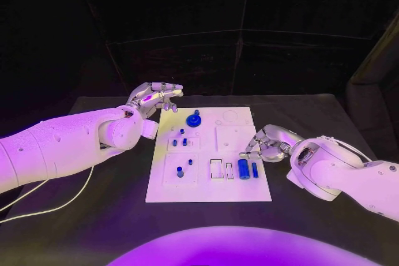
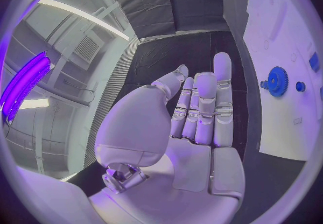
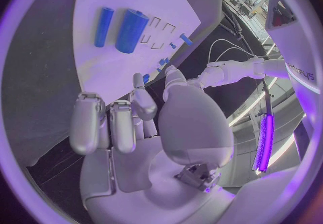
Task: Assemble the parts on the task board
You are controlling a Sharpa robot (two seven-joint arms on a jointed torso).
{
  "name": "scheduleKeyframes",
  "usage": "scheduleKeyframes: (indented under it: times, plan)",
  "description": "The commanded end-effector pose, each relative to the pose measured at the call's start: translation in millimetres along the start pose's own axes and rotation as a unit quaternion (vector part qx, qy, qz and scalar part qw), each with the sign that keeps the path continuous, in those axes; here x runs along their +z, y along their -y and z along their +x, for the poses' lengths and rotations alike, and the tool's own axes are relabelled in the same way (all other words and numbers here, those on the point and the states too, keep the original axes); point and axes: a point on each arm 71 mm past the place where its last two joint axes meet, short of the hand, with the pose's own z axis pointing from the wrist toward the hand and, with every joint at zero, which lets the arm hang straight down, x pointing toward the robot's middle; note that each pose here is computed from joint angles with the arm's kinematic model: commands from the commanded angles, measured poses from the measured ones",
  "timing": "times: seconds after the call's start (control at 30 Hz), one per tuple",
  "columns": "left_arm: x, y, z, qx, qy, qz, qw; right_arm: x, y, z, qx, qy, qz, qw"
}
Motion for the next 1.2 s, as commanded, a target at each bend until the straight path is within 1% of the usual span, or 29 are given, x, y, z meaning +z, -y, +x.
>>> scheduleKeyframes:
  times: [0.03,0.27,0.4,0.5,0.7,0.8,1.2]
  plan:
    - [0.1,2.1,1.5,-0.005,-0.008,0.010,1.000,-0.6,5.8,1.5,-0.033,-0.003,0.047,0.998]
    - [-0.4,1.8,1.3,-0.005,-0.009,0.009,1.000,0.2,6.3,9.4,-0.056,-0.032,0.067,0.996]
    - [-0.6,1.7,0.8,-0.005,-0.008,0.009,1.000,1.3,5.9,12.5,-0.067,-0.039,0.071,0.994]
    - [-0.6,1.5,0.7,-0.005,-0.008,0.008,1.000,2.6,3.1,16.6,-0.072,-0.046,0.067,0.994]
    - [0.0,0.9,1.3,-0.005,-0.008,0.006,1.000,6.3,-5.3,23.8,-0.081,-0.054,0.048,0.994]
    - [0.0,0.7,1.4,-0.005,-0.008,0.005,1.000,7.8,-6.6,26.3,-0.086,-0.061,0.045,0.993]
    - [0.1,0.1,1.4,-0.004,-0.008,0.002,1.000,14.0,-4.1,33.8,-0.127,-0.076,0.053,0.988]
